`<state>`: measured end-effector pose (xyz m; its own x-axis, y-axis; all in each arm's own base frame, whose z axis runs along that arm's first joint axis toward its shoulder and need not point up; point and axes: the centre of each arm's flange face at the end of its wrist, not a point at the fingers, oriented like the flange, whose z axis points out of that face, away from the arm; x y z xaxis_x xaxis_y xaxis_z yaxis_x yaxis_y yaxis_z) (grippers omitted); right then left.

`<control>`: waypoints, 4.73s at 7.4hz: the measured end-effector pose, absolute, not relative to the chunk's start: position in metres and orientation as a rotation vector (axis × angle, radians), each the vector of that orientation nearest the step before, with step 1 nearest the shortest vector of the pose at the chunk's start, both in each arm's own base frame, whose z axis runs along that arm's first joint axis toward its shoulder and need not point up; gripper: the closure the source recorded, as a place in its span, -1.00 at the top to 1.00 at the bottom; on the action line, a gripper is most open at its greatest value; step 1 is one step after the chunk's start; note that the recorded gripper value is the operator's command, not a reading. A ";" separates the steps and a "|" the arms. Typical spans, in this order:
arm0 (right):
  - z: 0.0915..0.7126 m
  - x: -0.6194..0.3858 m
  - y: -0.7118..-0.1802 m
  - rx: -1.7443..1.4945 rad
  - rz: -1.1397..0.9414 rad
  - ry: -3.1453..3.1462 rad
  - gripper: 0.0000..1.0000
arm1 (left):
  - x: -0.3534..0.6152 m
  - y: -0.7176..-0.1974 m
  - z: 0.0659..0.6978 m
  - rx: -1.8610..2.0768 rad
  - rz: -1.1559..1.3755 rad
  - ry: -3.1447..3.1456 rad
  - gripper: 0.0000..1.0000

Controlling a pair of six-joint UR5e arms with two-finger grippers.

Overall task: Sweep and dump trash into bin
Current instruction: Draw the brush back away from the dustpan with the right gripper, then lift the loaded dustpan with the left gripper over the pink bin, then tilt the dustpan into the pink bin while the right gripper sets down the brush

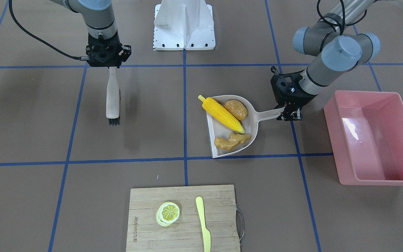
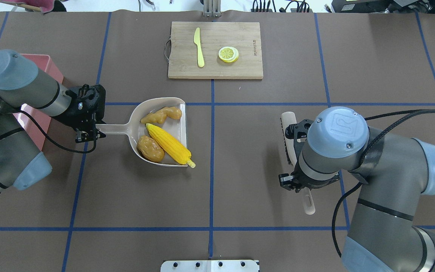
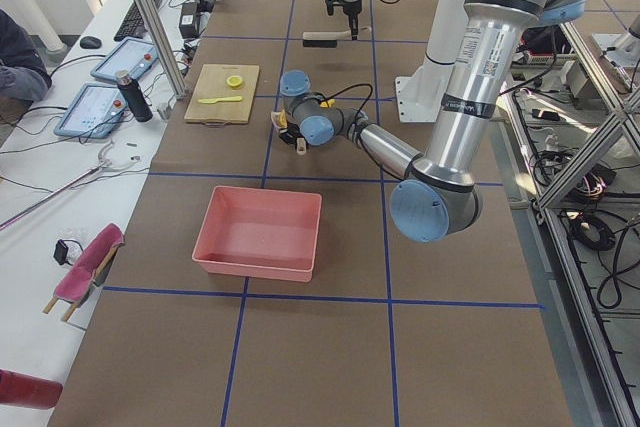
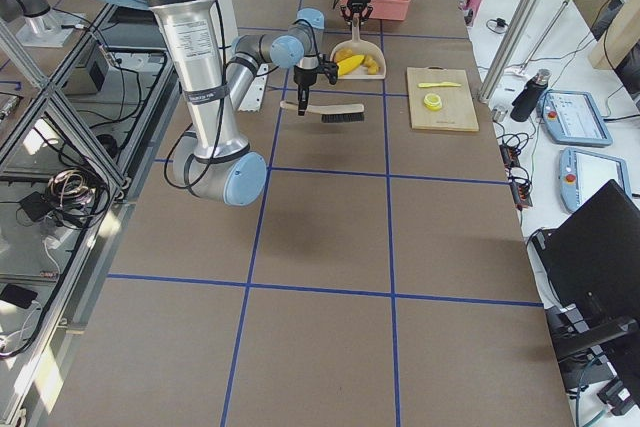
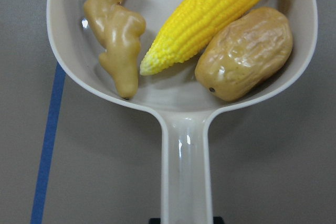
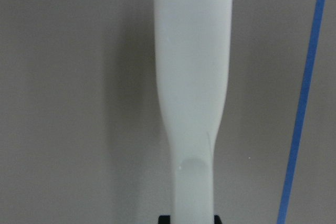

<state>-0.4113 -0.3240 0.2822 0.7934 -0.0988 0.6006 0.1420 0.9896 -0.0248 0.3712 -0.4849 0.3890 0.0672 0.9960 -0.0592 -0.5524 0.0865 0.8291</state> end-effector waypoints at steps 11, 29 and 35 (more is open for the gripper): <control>0.361 -0.285 -0.341 -0.062 -0.196 -0.595 -1.00 | 0.365 -0.478 0.372 0.884 1.214 0.865 -1.00; 0.490 -0.301 -0.394 -0.141 -0.118 -0.755 1.00 | -0.024 -0.443 0.528 0.906 0.940 0.783 -1.00; 0.461 -0.254 -0.437 -0.042 -0.021 -0.795 1.00 | -0.123 -0.422 0.587 0.787 1.052 0.627 -1.00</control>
